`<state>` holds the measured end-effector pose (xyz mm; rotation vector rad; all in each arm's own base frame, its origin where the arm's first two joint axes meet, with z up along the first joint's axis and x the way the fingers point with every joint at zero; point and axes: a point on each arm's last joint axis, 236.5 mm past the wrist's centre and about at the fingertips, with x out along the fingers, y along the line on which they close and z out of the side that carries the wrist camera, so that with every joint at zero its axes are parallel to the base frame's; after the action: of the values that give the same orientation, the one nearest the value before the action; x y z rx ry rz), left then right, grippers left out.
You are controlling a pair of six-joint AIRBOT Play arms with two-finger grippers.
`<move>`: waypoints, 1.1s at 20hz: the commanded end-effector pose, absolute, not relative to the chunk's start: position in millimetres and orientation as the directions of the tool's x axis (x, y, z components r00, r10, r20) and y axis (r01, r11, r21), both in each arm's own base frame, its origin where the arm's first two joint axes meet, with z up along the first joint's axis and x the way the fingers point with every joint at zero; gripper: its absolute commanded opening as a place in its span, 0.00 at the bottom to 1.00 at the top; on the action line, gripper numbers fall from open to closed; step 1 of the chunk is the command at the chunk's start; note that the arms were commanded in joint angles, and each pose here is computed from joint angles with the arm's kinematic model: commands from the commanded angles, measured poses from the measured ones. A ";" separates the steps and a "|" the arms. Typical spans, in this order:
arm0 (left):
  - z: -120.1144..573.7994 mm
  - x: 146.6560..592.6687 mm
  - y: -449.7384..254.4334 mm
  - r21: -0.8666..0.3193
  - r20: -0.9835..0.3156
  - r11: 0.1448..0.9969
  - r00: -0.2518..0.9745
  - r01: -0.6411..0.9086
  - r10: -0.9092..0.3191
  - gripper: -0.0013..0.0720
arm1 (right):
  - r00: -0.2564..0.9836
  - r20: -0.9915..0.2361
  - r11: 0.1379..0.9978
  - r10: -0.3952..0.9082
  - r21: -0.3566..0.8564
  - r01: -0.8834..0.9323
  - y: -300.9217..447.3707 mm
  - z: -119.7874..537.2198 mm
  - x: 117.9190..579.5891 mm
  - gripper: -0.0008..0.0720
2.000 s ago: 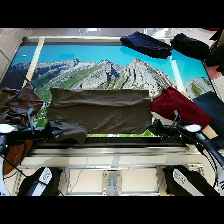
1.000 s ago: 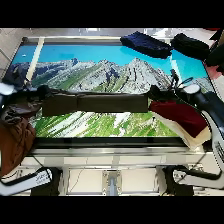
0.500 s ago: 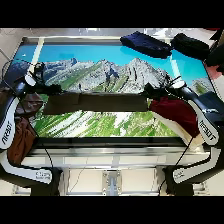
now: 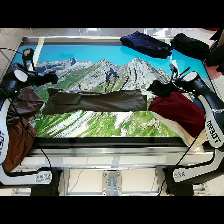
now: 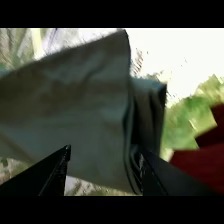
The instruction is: Fold the shirts.
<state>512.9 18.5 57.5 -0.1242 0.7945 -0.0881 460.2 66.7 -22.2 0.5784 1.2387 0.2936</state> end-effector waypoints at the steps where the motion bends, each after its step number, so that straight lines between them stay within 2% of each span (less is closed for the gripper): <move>1: 84.8 506.7 9.7 -0.144 -0.674 0.988 0.725 0.054 -0.139 0.92 | 0.223 -0.840 0.832 0.495 0.532 0.157 50.5 -36.3 438.3 0.74; 6: 83.8 506.8 -11.1 -0.144 -0.676 0.985 0.718 0.095 -0.168 0.92 | 0.170 -0.808 0.795 0.564 0.587 0.156 65.5 -70.7 440.6 0.74; 14: 67.6 507.5 -42.3 -0.150 -0.698 0.977 0.684 0.151 -0.213 0.92 | 0.145 -0.806 0.783 0.574 0.592 0.188 71.3 -99.6 442.7 0.74; 19: 50.9 507.2 -63.8 -0.155 -0.720 0.970 0.651 0.187 -0.241 0.92 | 0.092 -0.792 0.784 0.604 0.611 0.112 111.8 -111.3 437.2 0.73; 20: 49.0 507.1 -66.3 -0.156 -0.722 0.969 0.647 0.191 -0.244 0.92 | 0.098 -0.773 0.768 0.626 0.634 0.089 122.9 -106.0 439.5 0.69; 22: 45.5 506.5 -69.5 -0.157 -0.728 0.968 0.639 0.197 -0.248 0.90 | 0.108 -0.730 0.727 0.675 0.682 0.072 139.1 -89.2 445.2 0.49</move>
<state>507.2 -62.3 51.6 -0.0711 0.8261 -0.2405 440.4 113.4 -104.4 0.6253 1.4410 0.4130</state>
